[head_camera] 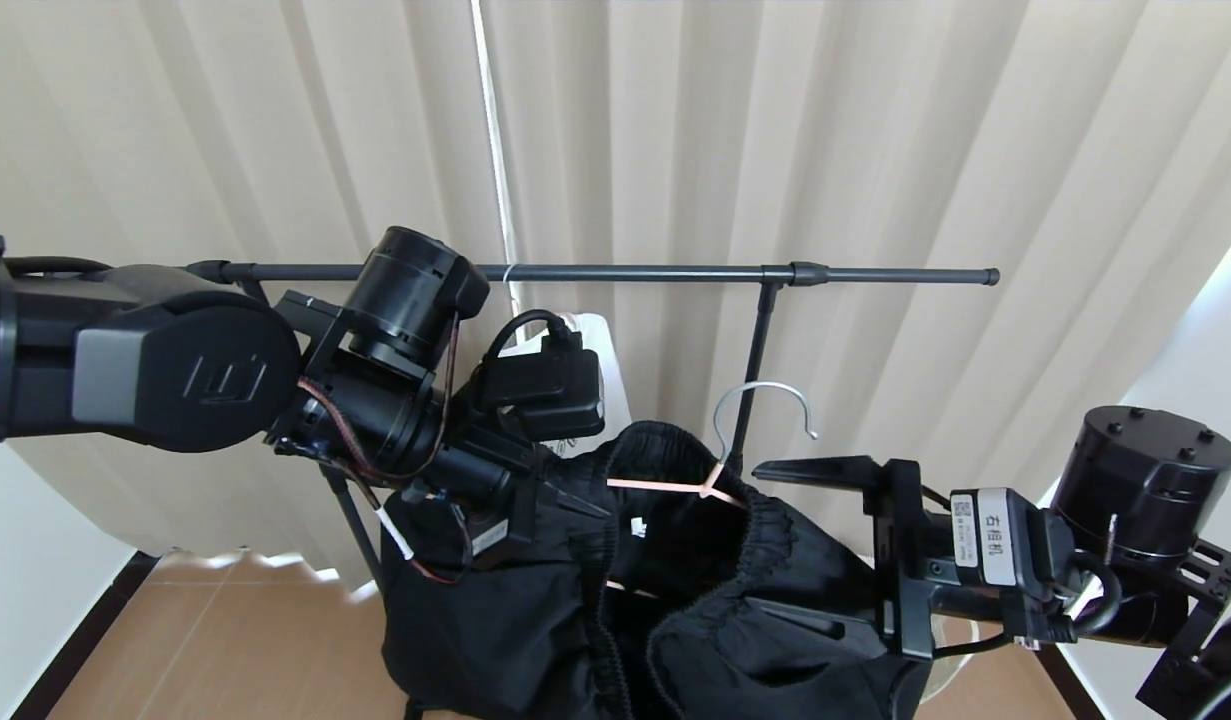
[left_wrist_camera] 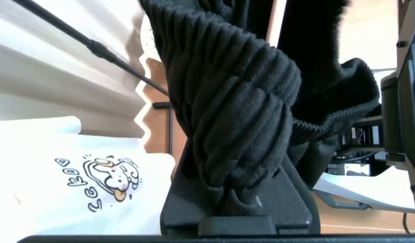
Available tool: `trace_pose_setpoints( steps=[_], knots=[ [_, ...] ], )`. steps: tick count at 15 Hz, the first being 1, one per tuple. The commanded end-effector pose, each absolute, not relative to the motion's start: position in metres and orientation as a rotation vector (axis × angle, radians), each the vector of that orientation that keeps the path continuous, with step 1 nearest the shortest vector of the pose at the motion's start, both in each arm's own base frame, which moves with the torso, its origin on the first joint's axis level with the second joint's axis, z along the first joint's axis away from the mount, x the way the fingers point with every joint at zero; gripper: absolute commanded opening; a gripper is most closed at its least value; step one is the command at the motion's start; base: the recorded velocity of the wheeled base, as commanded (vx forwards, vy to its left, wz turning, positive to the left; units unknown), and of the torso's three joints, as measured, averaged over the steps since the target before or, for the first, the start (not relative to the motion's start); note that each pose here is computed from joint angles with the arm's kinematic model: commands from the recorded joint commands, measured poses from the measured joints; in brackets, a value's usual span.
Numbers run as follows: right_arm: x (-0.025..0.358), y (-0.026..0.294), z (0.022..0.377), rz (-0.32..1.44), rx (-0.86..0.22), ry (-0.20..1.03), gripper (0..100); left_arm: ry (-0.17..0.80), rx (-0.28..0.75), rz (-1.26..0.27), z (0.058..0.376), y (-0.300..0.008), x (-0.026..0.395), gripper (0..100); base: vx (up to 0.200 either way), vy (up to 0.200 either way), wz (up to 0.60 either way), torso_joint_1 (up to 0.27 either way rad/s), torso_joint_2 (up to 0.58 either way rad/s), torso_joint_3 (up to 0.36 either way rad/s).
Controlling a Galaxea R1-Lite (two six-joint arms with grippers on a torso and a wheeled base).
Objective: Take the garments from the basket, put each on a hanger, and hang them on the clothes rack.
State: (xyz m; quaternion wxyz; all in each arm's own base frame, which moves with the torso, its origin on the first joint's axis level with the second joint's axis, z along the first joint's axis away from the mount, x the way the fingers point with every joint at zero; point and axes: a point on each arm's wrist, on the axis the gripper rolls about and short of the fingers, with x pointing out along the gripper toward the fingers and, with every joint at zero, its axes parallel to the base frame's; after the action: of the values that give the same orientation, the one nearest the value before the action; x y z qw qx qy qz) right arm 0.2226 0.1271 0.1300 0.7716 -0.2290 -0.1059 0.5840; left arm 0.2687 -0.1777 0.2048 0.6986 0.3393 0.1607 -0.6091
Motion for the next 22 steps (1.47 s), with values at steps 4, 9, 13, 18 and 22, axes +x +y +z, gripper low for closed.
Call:
trace_pose_setpoints(
  steps=[4,9,13,18,22],
  knots=[
    [0.23,0.113,0.142,1.205,-0.398,-0.161,100,0.363,0.707,-1.314,0.209,-0.174,0.272,0,0.0,0.0,0.0,0.0,0.0,0.0],
    [0.237,0.102,0.15,1.219,-0.321,-0.104,100,0.354,0.669,-1.235,0.218,-0.155,0.277,0,0.0,0.0,0.0,0.0,0.0,0.0],
    [0.252,0.096,0.153,1.195,-0.238,-0.057,100,0.341,0.66,-1.208,0.226,-0.144,0.271,0,0.0,0.0,0.0,0.0,0.0,0.0],
    [0.277,0.084,0.144,1.143,-0.184,-0.003,100,0.325,0.637,-1.188,0.234,-0.14,0.264,0,0.0,0.0,0.0,0.0,0.0,0.0],
    [0.283,0.073,0.139,1.168,-0.157,0.015,100,0.3,0.563,-1.149,0.242,-0.137,0.257,0,0.0,0.0,0.0,0.0,0.0,0.0]
  ],
)
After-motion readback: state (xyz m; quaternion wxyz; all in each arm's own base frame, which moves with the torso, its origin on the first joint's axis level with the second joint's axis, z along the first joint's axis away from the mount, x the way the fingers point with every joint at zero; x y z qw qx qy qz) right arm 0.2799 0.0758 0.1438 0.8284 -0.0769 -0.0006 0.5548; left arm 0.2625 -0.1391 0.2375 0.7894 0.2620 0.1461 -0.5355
